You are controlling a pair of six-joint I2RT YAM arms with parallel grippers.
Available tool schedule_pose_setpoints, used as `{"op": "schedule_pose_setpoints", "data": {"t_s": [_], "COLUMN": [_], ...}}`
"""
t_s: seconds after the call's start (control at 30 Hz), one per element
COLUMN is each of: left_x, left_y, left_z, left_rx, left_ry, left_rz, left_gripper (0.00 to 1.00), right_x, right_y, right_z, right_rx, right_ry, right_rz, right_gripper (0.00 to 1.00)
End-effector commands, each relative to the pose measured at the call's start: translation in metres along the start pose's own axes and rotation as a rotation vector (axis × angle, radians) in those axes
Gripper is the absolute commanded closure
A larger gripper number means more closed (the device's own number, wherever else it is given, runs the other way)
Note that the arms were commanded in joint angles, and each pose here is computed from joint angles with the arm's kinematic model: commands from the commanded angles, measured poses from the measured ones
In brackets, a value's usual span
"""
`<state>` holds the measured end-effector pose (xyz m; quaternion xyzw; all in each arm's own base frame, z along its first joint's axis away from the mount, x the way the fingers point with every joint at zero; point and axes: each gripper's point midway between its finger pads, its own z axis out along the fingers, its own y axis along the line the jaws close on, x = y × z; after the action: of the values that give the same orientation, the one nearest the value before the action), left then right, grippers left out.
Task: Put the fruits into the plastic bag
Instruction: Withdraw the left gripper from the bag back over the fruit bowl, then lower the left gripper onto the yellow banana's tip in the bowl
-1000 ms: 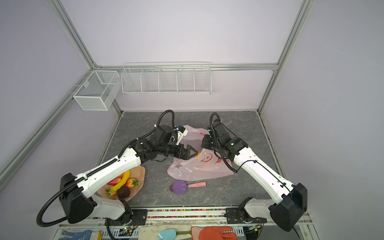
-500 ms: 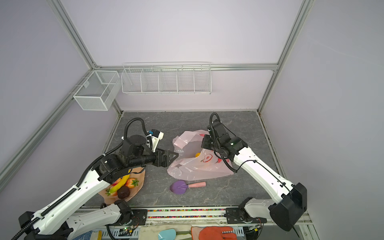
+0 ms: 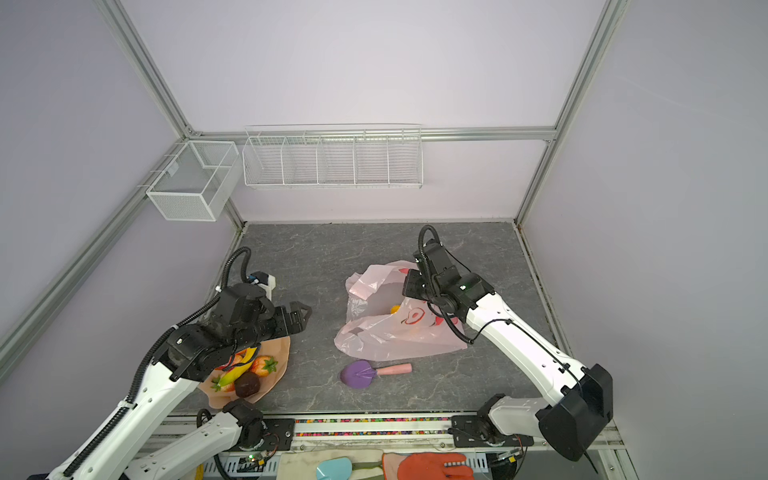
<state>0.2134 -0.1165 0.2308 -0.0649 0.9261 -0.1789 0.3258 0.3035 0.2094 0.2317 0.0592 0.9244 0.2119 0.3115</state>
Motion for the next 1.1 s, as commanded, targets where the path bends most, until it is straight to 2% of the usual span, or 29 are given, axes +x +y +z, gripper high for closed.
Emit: {"op": "schedule_pose_setpoints", "data": {"t_s": [0.0, 0.17, 0.5, 0.63, 0.83, 1.07], "left_x": [0.015, 0.02, 0.029, 0.031, 0.04, 0.044], "left_y": [0.048, 0.095, 0.133, 0.15, 0.165, 0.177], "left_z": [-0.001, 0.0, 0.03, 0.04, 0.062, 0.077], "left_rx": [-0.202, -0.412, -0.571, -0.685, -0.745, -0.736], "left_ry": [0.048, 0.085, 0.195, 0.218, 0.267, 0.305], "left_rz": [-0.093, -0.16, -0.225, -0.26, -0.277, -0.327], "left_gripper": [0.0, 0.05, 0.09, 0.1, 0.11, 0.21], "right_x": [0.0, 0.0, -0.001, -0.002, -0.002, -0.003], "right_y": [-0.005, -0.006, -0.007, -0.006, -0.006, -0.007], "right_z": [-0.001, -0.001, -0.002, -0.002, -0.002, -0.005], "right_rx": [0.026, 0.029, 0.033, 0.029, 0.025, 0.028], "right_ry": [0.004, 0.003, 0.0, -0.001, 0.001, -0.006], "right_rz": [0.003, 0.003, -0.001, -0.003, 0.0, 0.0], "right_gripper": [0.94, 0.94, 0.94, 0.94, 0.94, 0.94]}}
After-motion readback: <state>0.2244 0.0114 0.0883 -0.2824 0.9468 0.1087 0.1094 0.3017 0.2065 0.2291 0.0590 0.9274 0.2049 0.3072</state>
